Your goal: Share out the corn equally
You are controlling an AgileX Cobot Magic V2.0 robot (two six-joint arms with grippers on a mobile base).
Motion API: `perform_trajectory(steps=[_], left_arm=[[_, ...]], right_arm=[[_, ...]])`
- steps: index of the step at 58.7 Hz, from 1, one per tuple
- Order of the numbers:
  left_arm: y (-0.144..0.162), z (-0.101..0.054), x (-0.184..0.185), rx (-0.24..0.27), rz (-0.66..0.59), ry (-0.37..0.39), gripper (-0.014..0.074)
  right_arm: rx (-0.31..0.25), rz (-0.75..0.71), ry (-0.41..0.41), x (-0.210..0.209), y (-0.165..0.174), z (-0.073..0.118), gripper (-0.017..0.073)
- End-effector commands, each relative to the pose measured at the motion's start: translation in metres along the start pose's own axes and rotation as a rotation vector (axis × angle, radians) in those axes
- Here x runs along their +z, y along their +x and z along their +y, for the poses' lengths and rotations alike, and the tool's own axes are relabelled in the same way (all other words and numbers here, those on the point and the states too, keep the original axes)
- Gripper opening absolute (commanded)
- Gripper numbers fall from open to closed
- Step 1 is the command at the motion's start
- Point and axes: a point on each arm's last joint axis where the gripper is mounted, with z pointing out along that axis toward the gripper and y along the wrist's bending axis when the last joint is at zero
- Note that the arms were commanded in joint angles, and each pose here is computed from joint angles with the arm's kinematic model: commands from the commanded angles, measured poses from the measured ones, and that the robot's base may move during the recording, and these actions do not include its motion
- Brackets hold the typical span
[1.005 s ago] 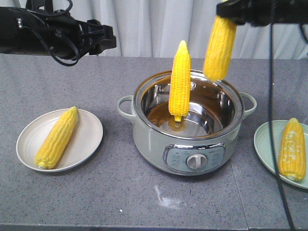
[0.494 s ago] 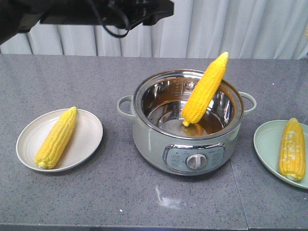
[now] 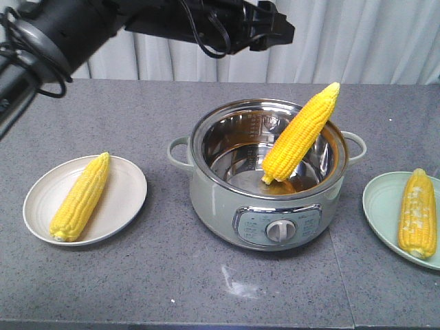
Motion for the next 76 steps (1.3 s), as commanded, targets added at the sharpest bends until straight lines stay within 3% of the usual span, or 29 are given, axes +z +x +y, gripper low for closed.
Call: perform_trajectory(steps=[1,12,19,39,51,69,76], left_arm=[[-0.024,-0.02,-0.018,-0.012,-0.136,0.079,0.0478],[-0.021,-0.018,-0.009,0.008,-0.143,0.122,0.0479],[-0.023,-0.018,-0.01,0.051,-0.169,0.117,0.0479],[-0.023,-0.017,-0.009,0.086,-0.176,0.104,0.0479],[-0.013,-0.008,0.006,0.042,-0.143,0.113,0.0486],[0.001,-0.002,0.026,0.023,-0.111,0.118,0.0494],[0.008,-0.009,0.038,0.057,-0.095,0.131,0.0494]], right_arm=[[-0.013,-0.095,0.047,-0.015,-0.014,-0.004,-0.0005],[-0.016,-0.091,0.049,-0.015,-0.013,-0.004,-0.0005],[-0.016,-0.091,0.049,-0.015,-0.013,-0.004,-0.0005],[-0.016,-0.09,0.049,-0.015,-0.013,-0.004,-0.0005],[-0.016,-0.09,0.048,-0.015,-0.013,-0.004,-0.0005],[-0.014,-0.078,0.044,-0.01,-0.012,-0.005,-0.0005],[-0.01,-0.052,0.035,-0.001,-0.009,-0.005,-0.0005]])
